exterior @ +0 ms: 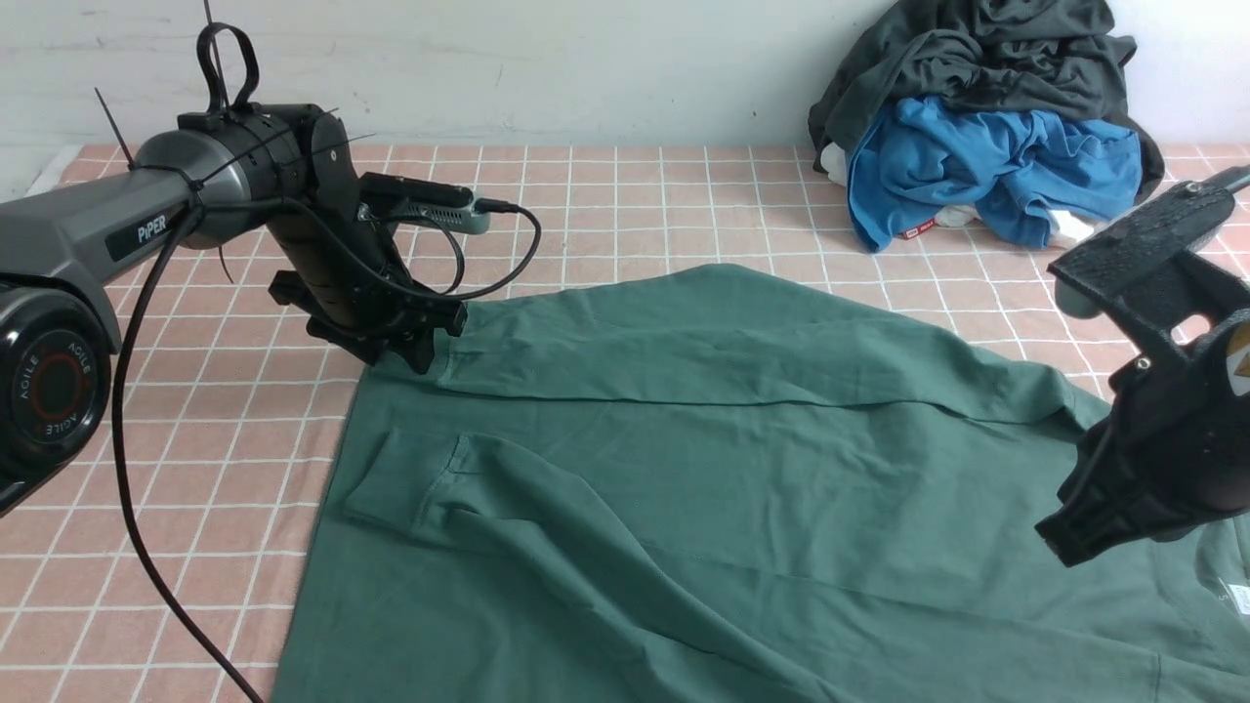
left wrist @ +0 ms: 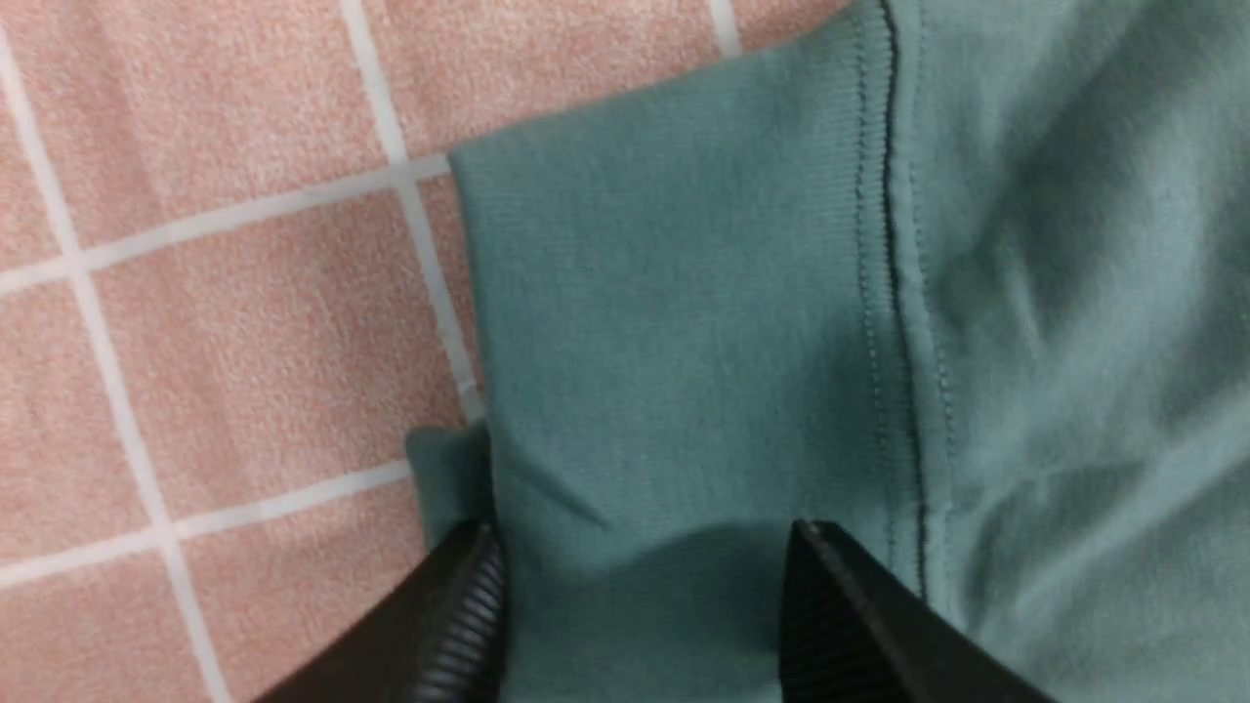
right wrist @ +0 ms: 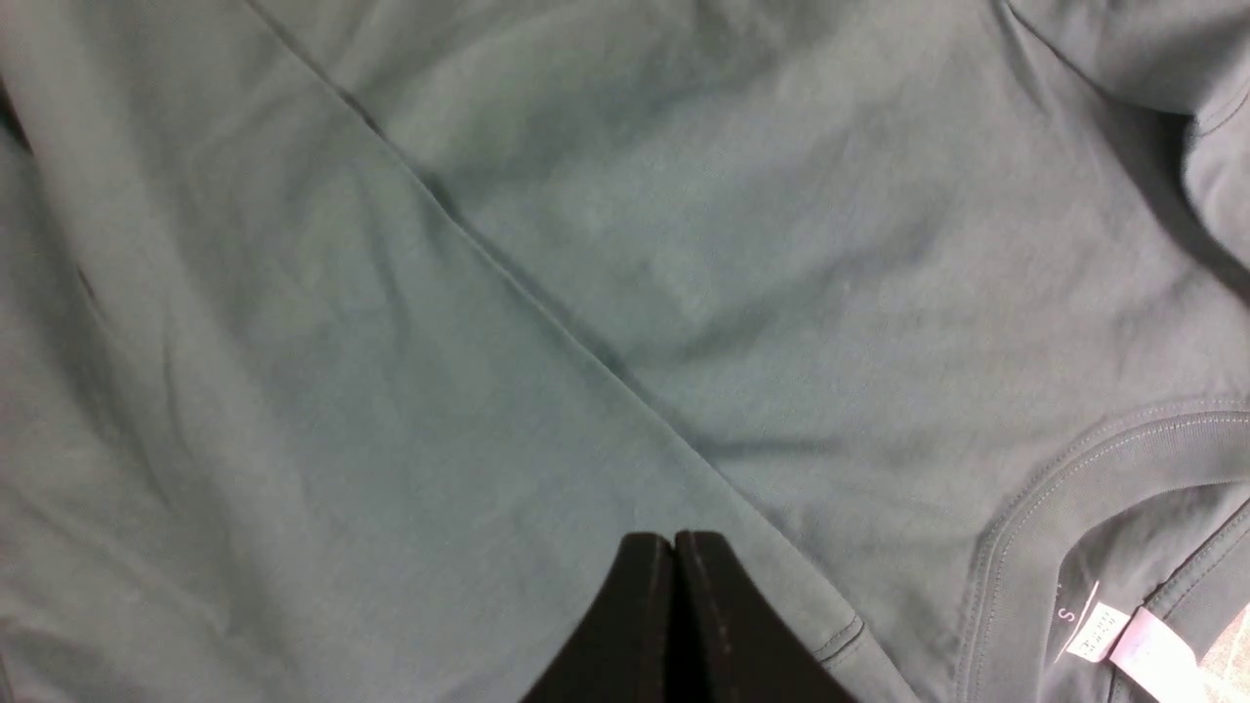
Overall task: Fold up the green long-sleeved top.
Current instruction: Use the left arm to clamp the cuff farthest from it
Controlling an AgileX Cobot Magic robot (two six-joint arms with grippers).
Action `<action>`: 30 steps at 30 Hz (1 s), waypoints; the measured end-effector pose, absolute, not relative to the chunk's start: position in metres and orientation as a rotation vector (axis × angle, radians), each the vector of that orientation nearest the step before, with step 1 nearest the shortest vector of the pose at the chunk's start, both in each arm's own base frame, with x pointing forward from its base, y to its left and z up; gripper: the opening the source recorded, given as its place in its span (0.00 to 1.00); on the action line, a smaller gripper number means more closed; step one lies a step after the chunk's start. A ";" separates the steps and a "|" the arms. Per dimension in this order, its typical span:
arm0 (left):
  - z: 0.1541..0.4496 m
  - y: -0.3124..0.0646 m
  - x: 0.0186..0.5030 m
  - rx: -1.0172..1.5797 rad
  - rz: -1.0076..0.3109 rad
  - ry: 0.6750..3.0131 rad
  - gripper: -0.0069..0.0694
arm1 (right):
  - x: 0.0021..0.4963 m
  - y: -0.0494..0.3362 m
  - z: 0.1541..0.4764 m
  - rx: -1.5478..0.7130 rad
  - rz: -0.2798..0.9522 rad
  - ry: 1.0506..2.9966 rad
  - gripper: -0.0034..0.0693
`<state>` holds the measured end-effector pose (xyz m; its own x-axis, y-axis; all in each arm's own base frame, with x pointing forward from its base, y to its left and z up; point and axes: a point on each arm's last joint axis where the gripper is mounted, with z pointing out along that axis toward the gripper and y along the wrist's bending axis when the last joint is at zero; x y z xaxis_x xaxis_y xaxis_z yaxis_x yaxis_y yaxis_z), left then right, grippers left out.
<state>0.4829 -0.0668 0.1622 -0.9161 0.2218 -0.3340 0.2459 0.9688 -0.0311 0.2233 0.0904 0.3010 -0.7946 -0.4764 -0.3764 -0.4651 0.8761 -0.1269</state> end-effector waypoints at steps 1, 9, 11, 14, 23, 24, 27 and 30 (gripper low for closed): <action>0.162 -0.067 0.483 0.340 -0.103 2.782 0.57 | 0.223 0.090 0.301 -0.694 -0.039 2.644 0.03; 0.162 -0.066 0.484 0.299 -0.102 2.786 0.64 | 0.223 0.090 0.301 -0.694 -0.039 2.644 0.03; 0.161 -0.068 0.483 0.304 -0.103 2.788 0.64 | 0.223 0.090 0.301 -0.694 -0.039 2.644 0.03; 0.157 -0.071 0.483 0.313 -0.102 2.794 0.63 | 0.223 0.090 0.301 -0.694 -0.039 2.644 0.03; 0.158 -0.086 0.481 0.368 -0.095 2.786 0.39 | 0.223 0.090 0.301 -0.694 -0.039 2.643 0.03; 0.159 -0.087 0.481 0.372 -0.095 2.785 0.33 | 0.223 0.090 0.301 -0.694 -0.039 2.643 0.03; 0.163 -0.088 0.480 0.374 -0.096 2.777 0.21 | 0.223 0.090 0.301 -0.694 -0.039 2.643 0.03; 0.166 -0.089 0.479 0.376 -0.097 2.774 0.13 | 0.223 0.090 0.301 -0.694 -0.039 2.643 0.03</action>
<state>0.4794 -0.0887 0.1657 -0.9078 0.2466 -0.3394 0.2696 0.9627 -0.0216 0.2234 0.0904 0.3013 -0.7943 -0.4763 -0.3773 -0.4650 0.8761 -0.1270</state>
